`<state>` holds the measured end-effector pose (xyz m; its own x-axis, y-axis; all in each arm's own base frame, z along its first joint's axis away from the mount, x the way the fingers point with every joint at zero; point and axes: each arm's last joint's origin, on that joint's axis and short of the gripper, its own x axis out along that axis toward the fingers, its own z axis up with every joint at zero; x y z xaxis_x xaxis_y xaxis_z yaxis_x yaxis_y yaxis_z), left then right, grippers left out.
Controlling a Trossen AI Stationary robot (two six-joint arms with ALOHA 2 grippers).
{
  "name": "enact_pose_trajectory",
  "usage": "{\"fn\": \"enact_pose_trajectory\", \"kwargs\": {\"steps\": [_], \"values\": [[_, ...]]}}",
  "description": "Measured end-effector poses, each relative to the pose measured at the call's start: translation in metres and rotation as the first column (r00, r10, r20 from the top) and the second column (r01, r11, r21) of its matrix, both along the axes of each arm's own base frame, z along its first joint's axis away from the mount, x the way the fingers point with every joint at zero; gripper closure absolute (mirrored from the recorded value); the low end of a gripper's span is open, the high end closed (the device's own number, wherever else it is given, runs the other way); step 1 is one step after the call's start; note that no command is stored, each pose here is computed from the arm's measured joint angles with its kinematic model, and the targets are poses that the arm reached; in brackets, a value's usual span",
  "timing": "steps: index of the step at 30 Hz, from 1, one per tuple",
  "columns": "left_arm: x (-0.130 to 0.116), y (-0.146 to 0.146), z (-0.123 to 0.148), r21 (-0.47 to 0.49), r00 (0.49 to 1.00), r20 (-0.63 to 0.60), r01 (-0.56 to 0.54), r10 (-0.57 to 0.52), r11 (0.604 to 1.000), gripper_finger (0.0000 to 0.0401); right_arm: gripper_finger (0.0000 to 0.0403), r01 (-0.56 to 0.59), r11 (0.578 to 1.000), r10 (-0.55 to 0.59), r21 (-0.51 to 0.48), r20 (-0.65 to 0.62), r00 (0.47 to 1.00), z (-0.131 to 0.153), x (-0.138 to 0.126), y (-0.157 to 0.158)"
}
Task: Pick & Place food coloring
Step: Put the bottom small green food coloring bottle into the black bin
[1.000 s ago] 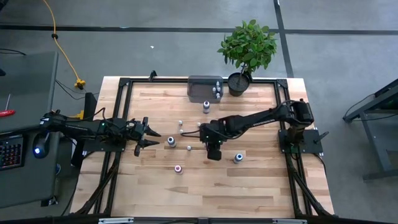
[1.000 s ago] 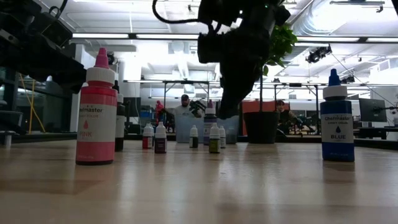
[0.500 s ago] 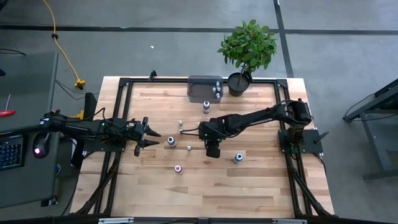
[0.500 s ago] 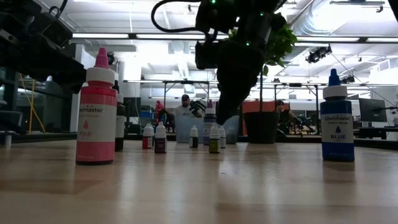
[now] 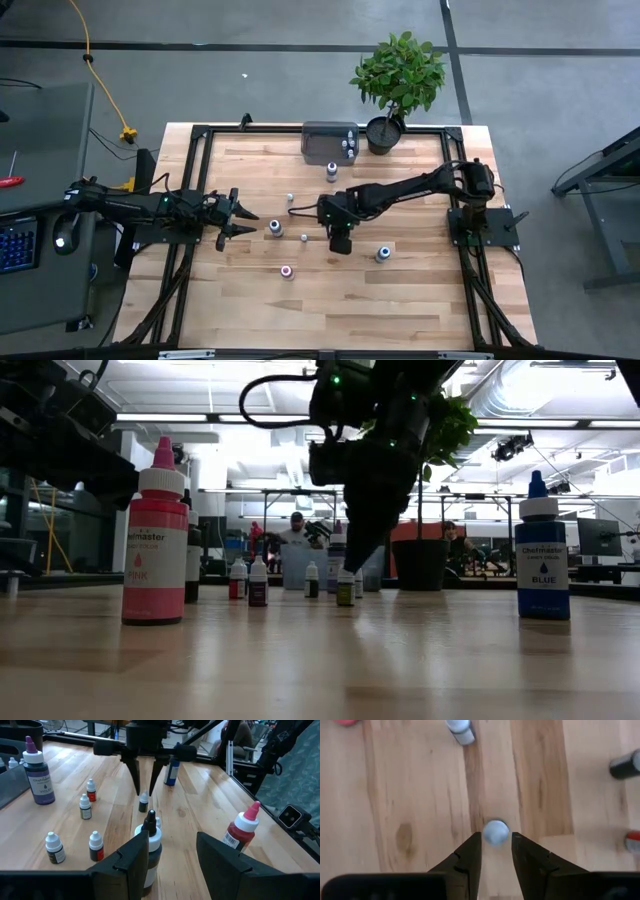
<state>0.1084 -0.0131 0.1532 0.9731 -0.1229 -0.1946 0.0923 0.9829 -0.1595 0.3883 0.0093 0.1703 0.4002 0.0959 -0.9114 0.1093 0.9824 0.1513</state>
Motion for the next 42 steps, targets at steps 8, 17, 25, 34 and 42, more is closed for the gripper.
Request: {"fn": "enact_pose_trajectory", "kwargs": {"steps": [8,17,25,34,42], "values": [[0.0,0.0,0.0,0.0,1.0,0.0,0.0,0.0,1.0,0.0238,0.0264,0.004,1.0,-0.004,-0.005,0.009,1.0,0.0004,0.0008,-0.0019],[0.0,0.0,0.0,0.0,1.0,0.0,0.0,0.0,1.0,0.0238,0.0258,0.006,1.0,-0.006,-0.012,0.006,1.0,-0.0044,0.0027,-0.0021],[0.0,0.0,0.0,0.0,1.0,0.0,0.0,0.0,1.0,0.0238,0.0258,0.006,1.0,-0.006,-0.012,0.004,1.0,-0.0076,0.004,-0.0021],[0.0,0.0,0.0,0.0,1.0,0.0,0.0,0.0,1.0,0.0238,0.0284,0.009,1.0,-0.009,-0.014,0.003,1.0,-0.0077,0.0039,-0.0021],[0.0,0.0,0.0,0.0,1.0,0.0,0.0,0.0,1.0,0.0238,0.0336,0.011,1.0,-0.011,-0.014,0.003,1.0,-0.0076,0.004,-0.0022]]}}
